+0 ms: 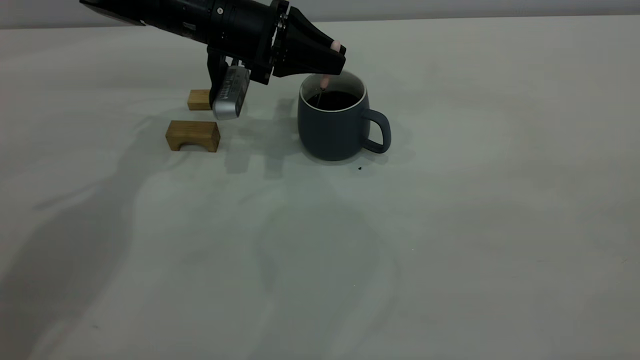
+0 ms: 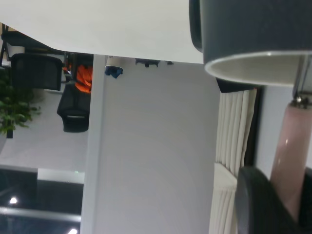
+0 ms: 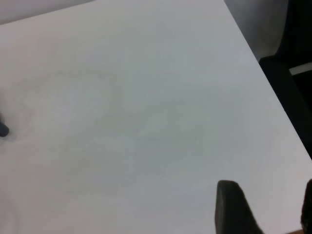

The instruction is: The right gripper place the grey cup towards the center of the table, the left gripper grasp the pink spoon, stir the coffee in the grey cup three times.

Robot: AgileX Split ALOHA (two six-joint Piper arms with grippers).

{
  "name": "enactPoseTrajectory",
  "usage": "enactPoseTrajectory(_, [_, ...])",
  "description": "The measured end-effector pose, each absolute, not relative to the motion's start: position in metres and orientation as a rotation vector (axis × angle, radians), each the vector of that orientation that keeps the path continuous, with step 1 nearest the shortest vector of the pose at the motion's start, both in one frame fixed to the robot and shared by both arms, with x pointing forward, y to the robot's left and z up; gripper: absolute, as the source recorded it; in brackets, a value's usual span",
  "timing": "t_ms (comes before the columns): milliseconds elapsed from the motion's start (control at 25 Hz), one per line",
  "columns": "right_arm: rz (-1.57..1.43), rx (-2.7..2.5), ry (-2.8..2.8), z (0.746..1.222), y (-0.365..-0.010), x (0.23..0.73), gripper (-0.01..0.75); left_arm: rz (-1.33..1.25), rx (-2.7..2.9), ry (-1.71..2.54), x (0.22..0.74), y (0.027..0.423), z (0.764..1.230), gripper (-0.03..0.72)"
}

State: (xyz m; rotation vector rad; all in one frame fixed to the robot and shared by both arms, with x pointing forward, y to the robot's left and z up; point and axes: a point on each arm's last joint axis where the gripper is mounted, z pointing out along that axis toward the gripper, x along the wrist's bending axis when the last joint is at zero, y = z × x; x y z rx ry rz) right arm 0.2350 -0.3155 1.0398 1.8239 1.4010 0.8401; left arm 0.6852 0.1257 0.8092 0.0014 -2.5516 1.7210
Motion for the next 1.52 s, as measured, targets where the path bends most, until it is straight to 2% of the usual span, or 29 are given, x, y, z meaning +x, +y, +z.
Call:
enactPoseTrajectory(280, [0.840,1.824,1.401,1.040,-0.316,0.235,0.381,1.743,-0.044,-2.482,0.681,0.129,0.812,0.461])
enactPoseTrajectory(440, [0.840,1.824,1.401,1.040,-0.316,0.235,0.381,1.742,-0.168,-2.519,0.681,0.134,0.815,0.510])
enactPoseTrajectory(600, [0.840,1.824,1.401,1.040,-0.316,0.235,0.381,1.623,-0.661,-2.631,0.676,0.141,0.831,0.517])
enactPoseTrajectory(760, [0.840,1.824,1.401,1.040,-0.316,0.235,0.381,1.247,-1.290,-2.630,0.669,0.159,0.855,0.506])
enactPoseTrajectory(960, [0.840,1.824,1.401,1.040,-0.316,0.235,0.381,0.555,-1.769,-2.508,0.667,0.196,0.902,0.477])
enactPoseTrajectory(1240, [0.840,1.824,1.401,1.040,-0.316,0.235,0.381,-0.178,-2.042,-2.456,0.653,0.233,1.026,0.459])
enactPoseTrajectory(1360, [0.840,1.824,1.401,1.040,-0.316,0.235,0.381,-0.497,-2.240,-2.330,0.627,0.248,1.097,0.459])
enactPoseTrajectory(1520, [0.840,1.824,1.401,1.040,-0.316,0.235,0.381,-0.727,-2.458,-2.177,0.583,0.258,1.162,0.459])
